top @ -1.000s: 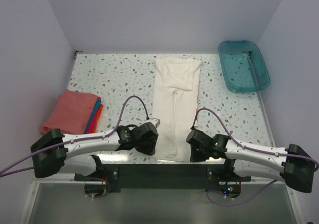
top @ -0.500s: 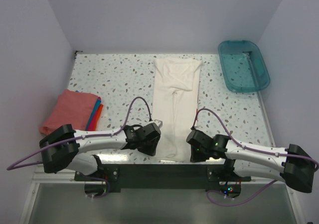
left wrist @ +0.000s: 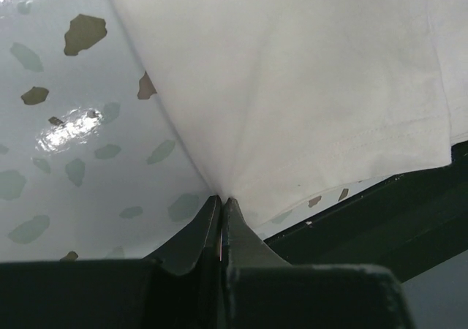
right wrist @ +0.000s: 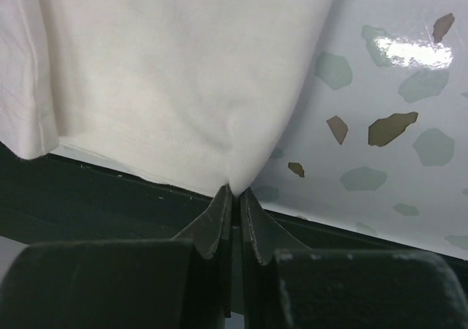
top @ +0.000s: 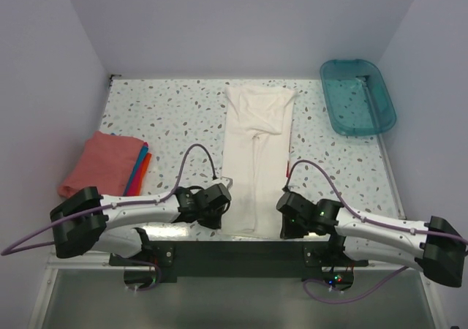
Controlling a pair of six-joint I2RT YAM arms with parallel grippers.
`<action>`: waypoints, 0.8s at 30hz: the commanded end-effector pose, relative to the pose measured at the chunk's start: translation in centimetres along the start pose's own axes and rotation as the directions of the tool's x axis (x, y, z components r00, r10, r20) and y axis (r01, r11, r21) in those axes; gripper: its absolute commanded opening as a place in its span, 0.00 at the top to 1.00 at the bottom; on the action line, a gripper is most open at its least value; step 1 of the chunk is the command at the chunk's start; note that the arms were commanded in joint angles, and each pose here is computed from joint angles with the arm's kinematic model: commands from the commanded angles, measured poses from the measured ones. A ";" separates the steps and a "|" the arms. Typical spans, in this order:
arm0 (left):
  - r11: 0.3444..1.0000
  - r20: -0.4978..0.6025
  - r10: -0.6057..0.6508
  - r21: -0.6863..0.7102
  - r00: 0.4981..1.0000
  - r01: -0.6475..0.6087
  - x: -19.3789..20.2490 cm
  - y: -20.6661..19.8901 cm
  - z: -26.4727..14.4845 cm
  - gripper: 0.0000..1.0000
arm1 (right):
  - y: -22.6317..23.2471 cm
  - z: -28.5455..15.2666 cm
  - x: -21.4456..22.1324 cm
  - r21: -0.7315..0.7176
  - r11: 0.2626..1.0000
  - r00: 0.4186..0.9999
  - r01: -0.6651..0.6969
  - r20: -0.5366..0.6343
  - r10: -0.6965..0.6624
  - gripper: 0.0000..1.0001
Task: Fold and stack the t-shirts
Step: Fold the tshirt
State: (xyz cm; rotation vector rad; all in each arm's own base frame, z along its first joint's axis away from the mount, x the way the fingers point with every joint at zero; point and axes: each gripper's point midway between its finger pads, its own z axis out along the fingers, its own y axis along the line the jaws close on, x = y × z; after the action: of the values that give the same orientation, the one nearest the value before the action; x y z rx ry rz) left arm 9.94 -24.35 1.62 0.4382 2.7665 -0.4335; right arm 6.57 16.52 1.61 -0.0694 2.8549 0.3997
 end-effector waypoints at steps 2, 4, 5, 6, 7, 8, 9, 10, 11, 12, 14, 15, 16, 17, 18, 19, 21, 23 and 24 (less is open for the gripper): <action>0.999 0.027 -0.048 0.003 0.999 0.048 0.6 0.7 -0.9 1.00 | -0.9 -0.3 0.4 0.013 0.999 0.999 -0.037 0.009 0.037 0.99; 0.998 0.014 -0.058 0.005 0.998 0.058 1.3 1.1 -0.6 1.00 | -1.1 -0.4 0.5 0.013 0.999 0.999 -0.042 0.009 0.041 1.00; 0.998 0.014 -0.066 0.012 0.998 0.066 1.5 1.1 -0.7 1.00 | -1.0 -0.5 0.5 -0.001 0.999 0.999 -0.043 0.012 0.043 1.00; 0.997 0.003 -0.071 0.009 0.997 0.071 2.1 1.5 -0.5 1.00 | -0.9 -0.5 0.6 -0.006 0.999 0.999 -0.044 0.010 0.045 1.00; 0.997 0.003 -0.077 0.023 0.997 0.077 2.2 1.4 -0.4 1.00 | -0.8 -0.6 0.6 -0.015 0.999 0.999 -0.045 0.009 0.045 1.00; 0.996 0.003 -0.085 0.031 0.996 0.085 2.4 1.5 -0.5 1.00 | -0.4 -0.7 0.4 -0.036 0.998 0.999 -0.044 0.016 0.044 1.00; 0.996 0.000 -0.086 0.032 0.996 0.086 2.7 1.7 -0.4 1.00 | 0.0 -0.9 0.2 -0.061 0.997 0.999 -0.044 0.026 0.045 1.00; 0.995 0.012 -0.088 0.055 0.996 0.087 2.4 1.3 -0.7 1.00 | 0.5 -1.2 -0.1 -0.085 0.996 0.998 -0.041 0.038 0.044 1.00; 0.995 0.024 -0.088 0.057 0.996 0.086 2.2 1.3 -0.8 1.00 | 1.0 -1.5 -0.6 -0.106 0.994 0.997 -0.037 0.059 0.044 1.00; 0.994 0.045 -0.090 0.064 0.995 0.087 1.5 0.9 -1.4 1.00 | 2.0 -2.5 -1.6 -0.141 0.990 0.994 -0.032 0.097 0.045 1.00; 0.995 0.116 -0.083 0.061 0.990 0.076 -0.5 0.7 -2.3 1.00 | 2.0 -3.4 -3.5 -0.114 0.993 0.984 -0.012 0.175 0.032 1.00; 0.995 0.147 -0.083 0.062 0.986 0.074 -1.9 0.2 -3.1 1.00 | 3.0 -4.9 -4.8 -0.131 0.991 0.976 0.001 0.217 0.028 1.00; 0.997 0.183 -0.082 0.028 0.980 0.079 -3.3 0.9 -3.2 1.00 | 2.5 -5.0 -6.4 -0.064 0.998 0.960 0.008 0.280 0.011 1.00; 0.996 0.203 -0.084 0.024 0.976 0.081 -4.4 0.9 -3.4 1.00 | 2.1 -5.5 -7.3 -0.015 0.999 0.951 0.034 0.306 -0.028 1.00; 0.995 0.237 -0.093 0.046 0.967 0.084 -6.3 0.4 -4.1 1.00 | 3.2 -6.9 -8.9 -0.012 0.999 0.936 0.037 0.351 -0.031 1.00; 0.992 0.257 -0.125 0.040 0.958 0.119 -7.9 1.1 -4.2 1.00 | 3.0 -6.6 -10.0 0.057 0.998 0.933 0.040 0.356 -0.058 1.00; 0.990 0.338 -0.141 0.052 0.931 0.131 -11.6 1.4 -5.1 1.00 | 3.3 -7.6 -13.4 0.111 0.993 0.908 0.026 0.414 -0.070 1.00; 0.988 0.369 -0.154 0.026 0.917 0.155 -13.9 2.1 -4.9 1.00 | 3.8 -6.8 -16.0 0.119 0.992 0.902 0.030 0.425 -0.078 1.00; 0.984 0.407 -0.175 0.057 0.896 0.166 -16.2 1.6 -5.7 1.00 | 4.2 -6.8 -17.1 0.082 0.996 0.904 0.023 0.423 -0.056 1.00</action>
State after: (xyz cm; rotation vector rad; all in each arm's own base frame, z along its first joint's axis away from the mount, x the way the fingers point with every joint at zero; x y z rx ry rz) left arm 18.94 -23.79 8.43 0.1098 2.5398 -0.5126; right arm 16.76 19.69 12.15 -0.0071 2.5175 0.3442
